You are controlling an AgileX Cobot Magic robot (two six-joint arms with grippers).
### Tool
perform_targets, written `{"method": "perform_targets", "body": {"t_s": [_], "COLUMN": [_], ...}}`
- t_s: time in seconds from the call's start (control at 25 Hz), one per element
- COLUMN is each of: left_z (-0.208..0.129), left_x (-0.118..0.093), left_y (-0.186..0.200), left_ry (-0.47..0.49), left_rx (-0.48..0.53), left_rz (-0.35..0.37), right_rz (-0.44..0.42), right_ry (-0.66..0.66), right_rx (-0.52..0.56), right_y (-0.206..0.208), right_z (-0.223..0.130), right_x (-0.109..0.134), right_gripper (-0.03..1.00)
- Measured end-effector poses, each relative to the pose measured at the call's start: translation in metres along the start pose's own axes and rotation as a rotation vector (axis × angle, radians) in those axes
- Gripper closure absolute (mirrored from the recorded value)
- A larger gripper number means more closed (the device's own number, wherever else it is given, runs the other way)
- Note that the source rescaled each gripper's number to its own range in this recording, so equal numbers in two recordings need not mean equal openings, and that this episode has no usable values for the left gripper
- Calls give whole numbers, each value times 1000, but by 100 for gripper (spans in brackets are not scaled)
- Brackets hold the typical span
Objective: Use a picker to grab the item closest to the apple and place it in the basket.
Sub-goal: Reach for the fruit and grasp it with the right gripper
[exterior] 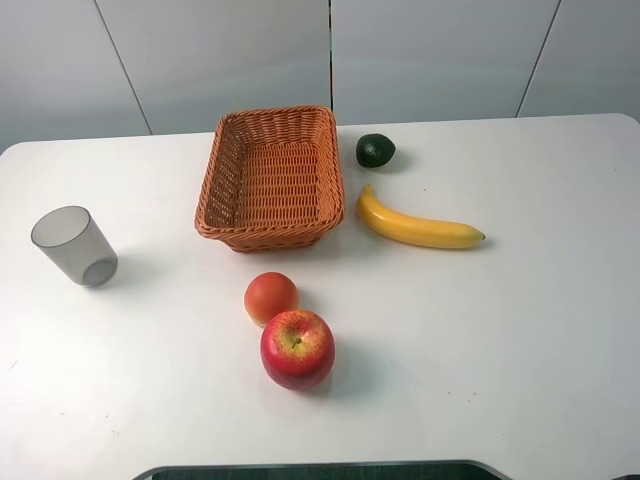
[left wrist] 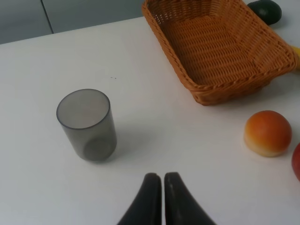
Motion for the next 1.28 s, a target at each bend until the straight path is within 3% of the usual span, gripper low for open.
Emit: {"method": "perform_targets", "body": {"t_s": [1.04,1.28], "left_z": [0,0], "left_x": [0,0], "left_y": [0,0], "left_ry": [0,0], "left_rx": [0,0], "left_rz": [0,0], "right_rz": [-6,-18], "right_ry": [19,42], "right_rx": [-4,95], "right_y": [1,-3], "right_z": [1,33], "right_x": [-1,4], "right_gripper": [-3,-3]}}
Point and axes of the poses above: a point on each arm's last joint axis where the gripper is mounted, y pointing back along that axis away from the gripper, x along the wrist's bending axis when the last joint is at zero, z = x × y, the point moved 5 cm from there along -y, pointing out along that axis toward the gripper, and after that the axes turned 8 degrees about -y, right-handed, at the moved point
